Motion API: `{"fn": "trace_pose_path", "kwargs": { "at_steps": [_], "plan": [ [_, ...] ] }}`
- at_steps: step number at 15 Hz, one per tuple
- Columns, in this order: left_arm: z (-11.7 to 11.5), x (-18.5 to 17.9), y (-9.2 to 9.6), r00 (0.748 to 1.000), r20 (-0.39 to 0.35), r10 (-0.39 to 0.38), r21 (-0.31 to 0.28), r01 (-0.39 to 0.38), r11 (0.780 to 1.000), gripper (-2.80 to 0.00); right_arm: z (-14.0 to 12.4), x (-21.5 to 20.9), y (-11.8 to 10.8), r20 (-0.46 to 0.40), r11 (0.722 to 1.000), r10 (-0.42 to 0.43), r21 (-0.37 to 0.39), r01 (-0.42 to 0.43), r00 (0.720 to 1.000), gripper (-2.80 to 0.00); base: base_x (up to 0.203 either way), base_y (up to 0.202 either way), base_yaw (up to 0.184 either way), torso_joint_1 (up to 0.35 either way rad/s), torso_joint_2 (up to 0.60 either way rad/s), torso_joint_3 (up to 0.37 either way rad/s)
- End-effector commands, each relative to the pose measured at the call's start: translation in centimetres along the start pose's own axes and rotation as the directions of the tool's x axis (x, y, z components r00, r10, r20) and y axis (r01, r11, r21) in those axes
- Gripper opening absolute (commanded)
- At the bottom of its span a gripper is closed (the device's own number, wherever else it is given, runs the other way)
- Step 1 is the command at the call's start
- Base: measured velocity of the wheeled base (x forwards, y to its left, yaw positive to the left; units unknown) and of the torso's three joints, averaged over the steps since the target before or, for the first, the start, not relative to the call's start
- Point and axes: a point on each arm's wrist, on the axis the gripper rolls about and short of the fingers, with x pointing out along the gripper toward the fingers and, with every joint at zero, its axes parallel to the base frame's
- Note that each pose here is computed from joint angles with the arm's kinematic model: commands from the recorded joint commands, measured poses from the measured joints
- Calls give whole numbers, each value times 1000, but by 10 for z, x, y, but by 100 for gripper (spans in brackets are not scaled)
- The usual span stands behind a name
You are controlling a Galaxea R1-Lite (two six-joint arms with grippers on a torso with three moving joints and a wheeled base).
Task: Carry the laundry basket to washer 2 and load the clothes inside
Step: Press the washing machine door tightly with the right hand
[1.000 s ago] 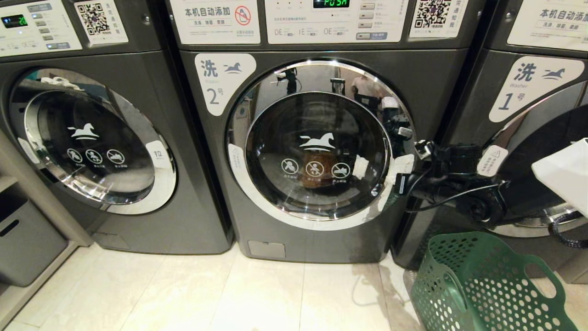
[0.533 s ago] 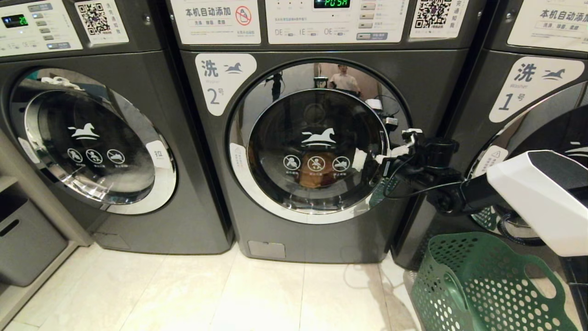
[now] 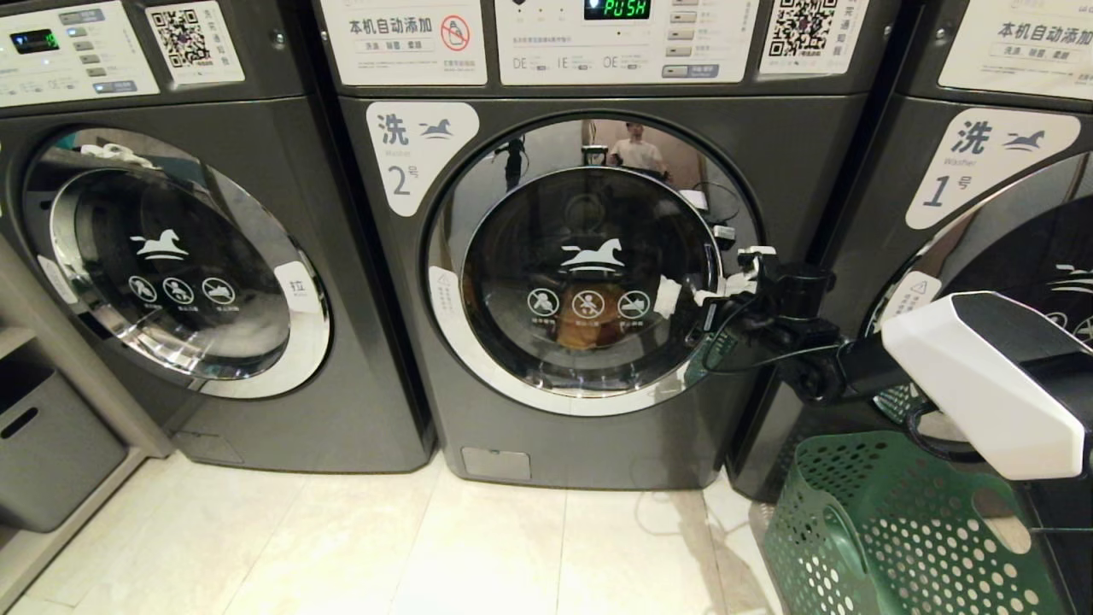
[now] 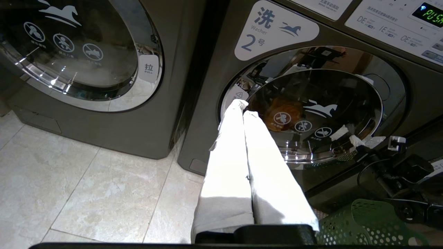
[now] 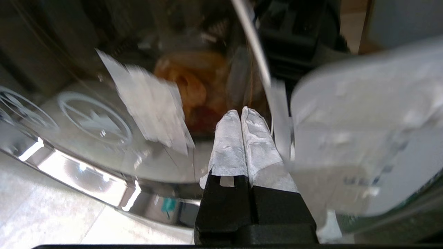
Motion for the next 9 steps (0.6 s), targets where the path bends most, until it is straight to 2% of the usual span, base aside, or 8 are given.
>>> {"fn": "trace_pose_path", "kwargs": {
  "at_steps": [1,3,9],
  "plan": [
    [0,-3,1,1000,3,3,-1,-3,1000,-280,6,-13,1,-20,1000,-7,4,7,1000,-280,0,0,0,0,0,0],
    [0,-4,2,1000,4,21,1,-21,1000,-280,10,-20,-7,-21,999,-51,6,51,998,-280,0,0,0,0,0,0],
    [1,-7,3,1000,13,20,-4,-20,1000,-280,26,-45,-6,-35,998,-57,17,57,998,-280,0,0,0,0,0,0]
  ]
}}
